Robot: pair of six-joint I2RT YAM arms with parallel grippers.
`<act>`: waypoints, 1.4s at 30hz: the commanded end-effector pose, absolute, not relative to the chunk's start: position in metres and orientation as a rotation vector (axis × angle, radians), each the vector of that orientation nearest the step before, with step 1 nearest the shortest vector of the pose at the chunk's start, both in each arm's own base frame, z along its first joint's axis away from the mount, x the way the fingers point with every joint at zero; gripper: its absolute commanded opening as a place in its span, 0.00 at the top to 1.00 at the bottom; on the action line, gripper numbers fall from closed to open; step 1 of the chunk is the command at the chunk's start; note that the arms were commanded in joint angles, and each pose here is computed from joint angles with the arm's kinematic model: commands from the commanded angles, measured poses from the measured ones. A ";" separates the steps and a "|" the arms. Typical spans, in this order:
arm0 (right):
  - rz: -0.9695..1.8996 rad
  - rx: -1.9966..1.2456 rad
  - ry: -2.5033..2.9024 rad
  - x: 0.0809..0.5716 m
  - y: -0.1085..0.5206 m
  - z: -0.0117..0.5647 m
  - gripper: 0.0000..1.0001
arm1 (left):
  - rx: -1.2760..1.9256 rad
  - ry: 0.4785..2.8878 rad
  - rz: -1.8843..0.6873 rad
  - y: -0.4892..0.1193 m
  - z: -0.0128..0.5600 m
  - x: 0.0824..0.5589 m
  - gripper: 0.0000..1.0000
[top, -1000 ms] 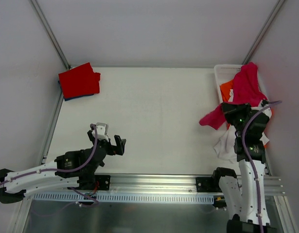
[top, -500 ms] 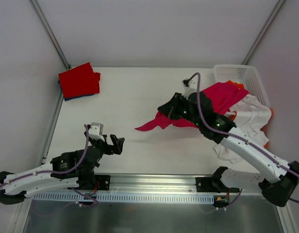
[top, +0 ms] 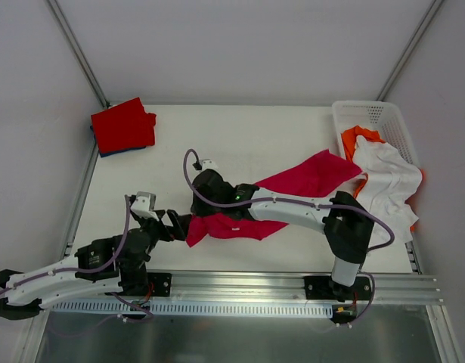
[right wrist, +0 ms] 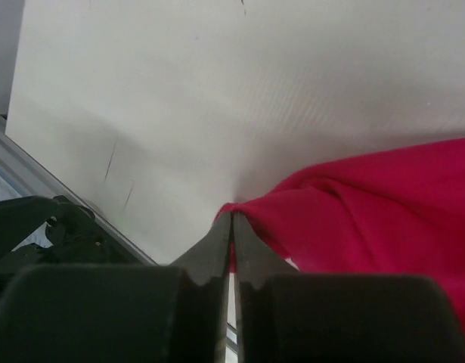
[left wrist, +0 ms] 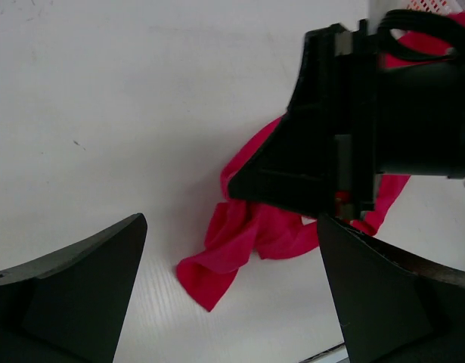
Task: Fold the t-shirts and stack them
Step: Move the tshirt to the center of the board, then flatten the tshirt out
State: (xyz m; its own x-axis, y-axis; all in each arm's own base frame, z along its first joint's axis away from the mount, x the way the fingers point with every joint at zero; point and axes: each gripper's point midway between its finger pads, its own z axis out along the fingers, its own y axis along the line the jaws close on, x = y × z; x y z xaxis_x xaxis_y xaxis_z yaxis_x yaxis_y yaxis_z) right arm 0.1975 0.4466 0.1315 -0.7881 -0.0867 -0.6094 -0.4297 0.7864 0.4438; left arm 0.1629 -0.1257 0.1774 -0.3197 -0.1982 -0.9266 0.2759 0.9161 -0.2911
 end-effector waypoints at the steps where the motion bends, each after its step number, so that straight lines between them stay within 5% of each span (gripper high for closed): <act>1: 0.859 -0.365 2.336 0.207 0.475 0.163 0.91 | 0.033 1.821 -0.506 -0.124 0.179 0.162 0.04; 3: 0.780 -0.382 2.317 0.217 0.473 0.176 0.65 | 0.023 1.813 -0.520 -0.123 0.181 0.162 0.03; 4: 0.670 -0.401 2.367 0.217 0.457 0.165 0.38 | 0.022 1.809 -0.528 -0.122 0.180 0.161 0.03; 5: 0.585 -0.373 2.340 0.227 0.446 0.171 0.23 | 0.020 1.807 -0.534 -0.122 0.181 0.161 0.03; 7: 0.436 -0.380 2.336 0.231 0.415 0.172 0.06 | 0.021 1.803 -0.548 -0.123 0.182 0.160 0.03; 9: 0.320 -0.310 2.260 0.241 0.379 0.196 0.01 | 0.020 1.802 -0.552 -0.123 0.182 0.160 0.03; 17: 0.057 -0.066 2.230 0.217 0.232 0.162 0.00 | 0.347 1.897 -0.523 -0.178 0.159 0.152 0.03; 23: 0.113 -0.011 2.348 0.206 0.222 0.094 0.00 | 0.373 1.970 -0.355 -0.181 0.138 0.162 0.02; 29: 0.201 -0.010 2.459 0.225 0.248 0.052 0.04 | 0.357 1.938 -0.544 -0.182 0.151 0.147 0.04; 42: 0.222 0.003 2.447 0.258 0.246 0.137 0.03 | 0.263 1.838 -0.690 -0.167 0.166 0.141 0.01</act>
